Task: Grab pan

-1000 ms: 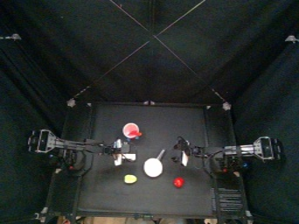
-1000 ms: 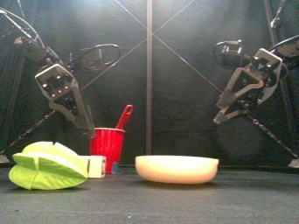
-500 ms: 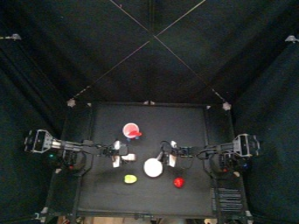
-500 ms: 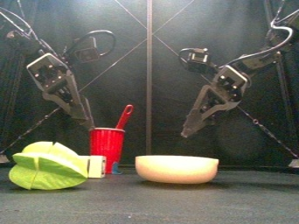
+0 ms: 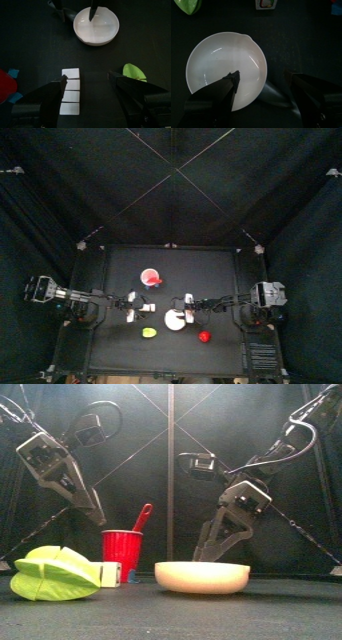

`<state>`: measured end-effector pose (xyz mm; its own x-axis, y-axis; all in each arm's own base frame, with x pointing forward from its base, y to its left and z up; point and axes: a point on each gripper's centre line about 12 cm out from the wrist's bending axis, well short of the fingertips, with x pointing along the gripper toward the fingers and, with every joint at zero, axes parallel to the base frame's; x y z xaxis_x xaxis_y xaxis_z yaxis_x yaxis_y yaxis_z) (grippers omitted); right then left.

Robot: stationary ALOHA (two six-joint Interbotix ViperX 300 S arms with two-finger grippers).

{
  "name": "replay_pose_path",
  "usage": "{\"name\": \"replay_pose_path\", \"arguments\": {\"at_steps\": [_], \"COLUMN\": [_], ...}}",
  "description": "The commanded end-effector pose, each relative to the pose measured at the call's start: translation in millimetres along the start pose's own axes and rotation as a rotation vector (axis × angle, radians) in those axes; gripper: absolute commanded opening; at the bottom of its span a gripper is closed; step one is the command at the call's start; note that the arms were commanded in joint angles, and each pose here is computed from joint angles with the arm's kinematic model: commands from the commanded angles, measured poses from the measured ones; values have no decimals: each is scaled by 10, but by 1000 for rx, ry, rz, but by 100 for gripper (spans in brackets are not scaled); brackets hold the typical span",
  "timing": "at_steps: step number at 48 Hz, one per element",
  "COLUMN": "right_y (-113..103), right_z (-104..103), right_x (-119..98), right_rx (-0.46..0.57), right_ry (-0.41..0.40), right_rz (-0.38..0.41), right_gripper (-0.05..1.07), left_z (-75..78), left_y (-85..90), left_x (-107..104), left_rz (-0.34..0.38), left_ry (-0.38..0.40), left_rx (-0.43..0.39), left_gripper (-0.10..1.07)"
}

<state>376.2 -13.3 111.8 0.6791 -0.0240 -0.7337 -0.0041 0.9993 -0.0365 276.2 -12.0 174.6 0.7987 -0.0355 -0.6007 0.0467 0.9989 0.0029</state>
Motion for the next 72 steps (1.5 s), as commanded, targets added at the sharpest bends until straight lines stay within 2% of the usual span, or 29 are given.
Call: {"name": "replay_pose_path", "arguments": {"at_steps": [1, 10, 32, 45, 62, 72], "right_y": [-29, -33, -42, -66, -117, -163], "right_z": [102, 78, 13, 18, 76, 138], "right_x": [-14, 12, 86, 86, 44, -100], "right_rx": [3, 4, 23, 34, 63, 102], "right_ry": [-27, -18, 8, 7, -13, -59], "right_rz": [-5, -6, -7, -11, -20, -28], "right_gripper": [99, 96, 74, 65, 48, 41], "left_z": [77, 78, 54, 35, 35, 35], "left_y": [-10, -13, -7, 5, 5, 5], "left_x": [-30, -63, -63, -62, -62, -62], "left_rz": [-6, -10, -9, -5, -5, -5], "left_ry": [-49, -84, -79, -74, -74, -74], "left_rx": [4, 0, -16, -19, -19, -20], "left_gripper": [98, 98, 98, 98, 98, 98]}}
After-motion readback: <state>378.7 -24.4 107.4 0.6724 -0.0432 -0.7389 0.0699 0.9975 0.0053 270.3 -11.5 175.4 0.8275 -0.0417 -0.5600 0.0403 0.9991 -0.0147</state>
